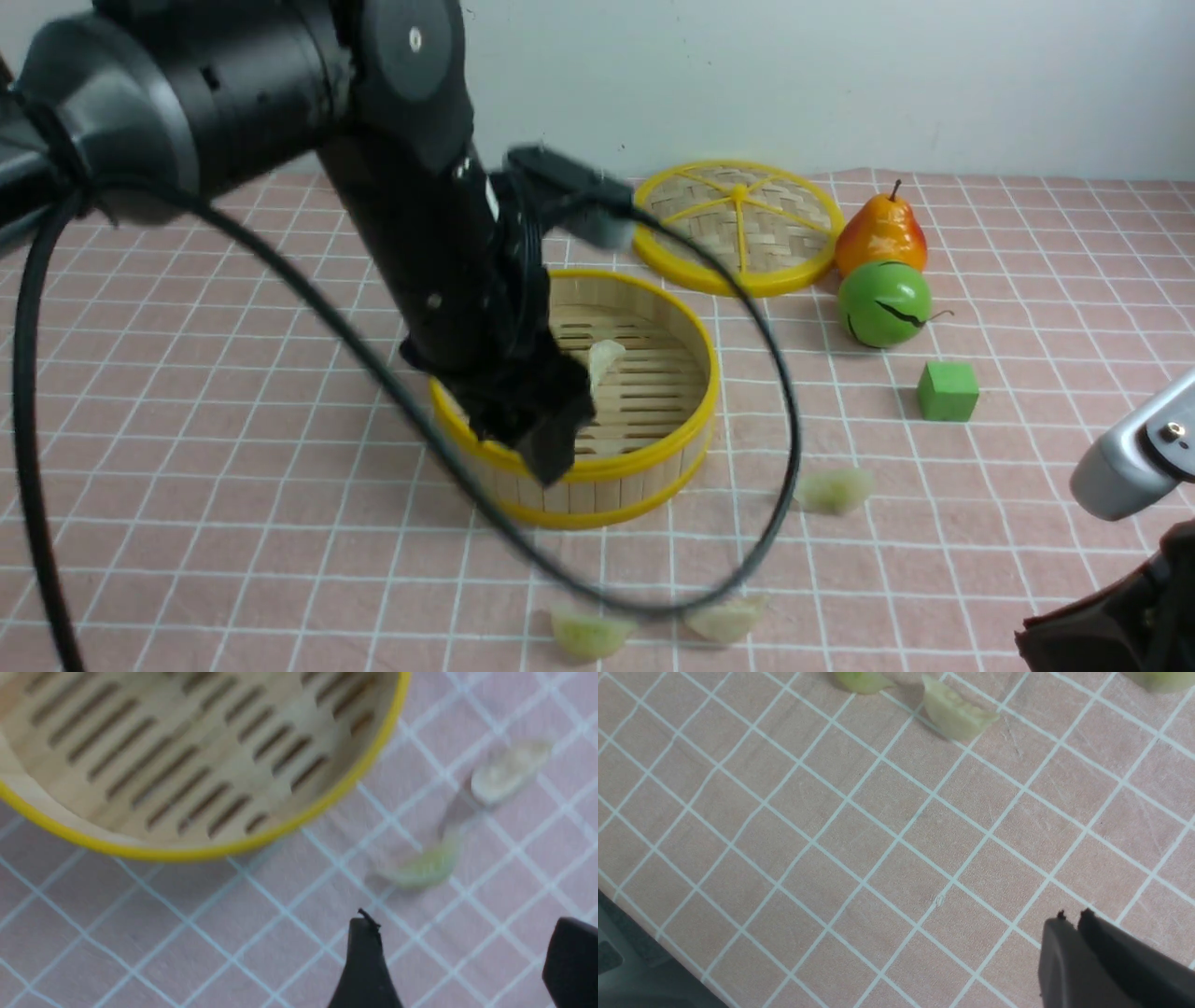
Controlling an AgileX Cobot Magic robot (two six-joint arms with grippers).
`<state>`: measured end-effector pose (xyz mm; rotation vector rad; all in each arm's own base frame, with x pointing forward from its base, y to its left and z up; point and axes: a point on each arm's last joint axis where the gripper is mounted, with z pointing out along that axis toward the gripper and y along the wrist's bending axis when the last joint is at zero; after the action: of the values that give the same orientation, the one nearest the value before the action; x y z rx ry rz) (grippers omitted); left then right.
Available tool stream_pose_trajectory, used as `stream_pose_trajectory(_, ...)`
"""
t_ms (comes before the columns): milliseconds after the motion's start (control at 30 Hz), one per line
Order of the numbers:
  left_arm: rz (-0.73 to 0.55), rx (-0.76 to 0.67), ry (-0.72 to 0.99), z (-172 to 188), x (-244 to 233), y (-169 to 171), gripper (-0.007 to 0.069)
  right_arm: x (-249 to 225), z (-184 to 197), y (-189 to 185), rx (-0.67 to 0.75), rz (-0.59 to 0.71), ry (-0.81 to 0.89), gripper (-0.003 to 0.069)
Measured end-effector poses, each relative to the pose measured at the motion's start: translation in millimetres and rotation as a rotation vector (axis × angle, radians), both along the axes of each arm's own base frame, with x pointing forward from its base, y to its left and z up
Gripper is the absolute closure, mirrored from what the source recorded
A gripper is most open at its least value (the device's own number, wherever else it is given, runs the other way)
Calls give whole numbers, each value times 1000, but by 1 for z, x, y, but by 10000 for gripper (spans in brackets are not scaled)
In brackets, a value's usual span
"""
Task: Put the dumplings into the steamer on the table with the pink tablecloth.
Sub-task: 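Reach for and grasp a dumpling on the table with the left gripper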
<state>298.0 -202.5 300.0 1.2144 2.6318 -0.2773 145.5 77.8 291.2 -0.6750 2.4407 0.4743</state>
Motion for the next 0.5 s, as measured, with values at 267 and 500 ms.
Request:
stream_pose_trajectory(267, -371, 83, -146, -69, -50, -34, 146, 2, 1, 0, 10, -10, -21, 607)
stream_pose_trajectory(500, -390, 100, -183, -101, -37, -46, 146, 2, 1, 0, 10, -11, -21, 597)
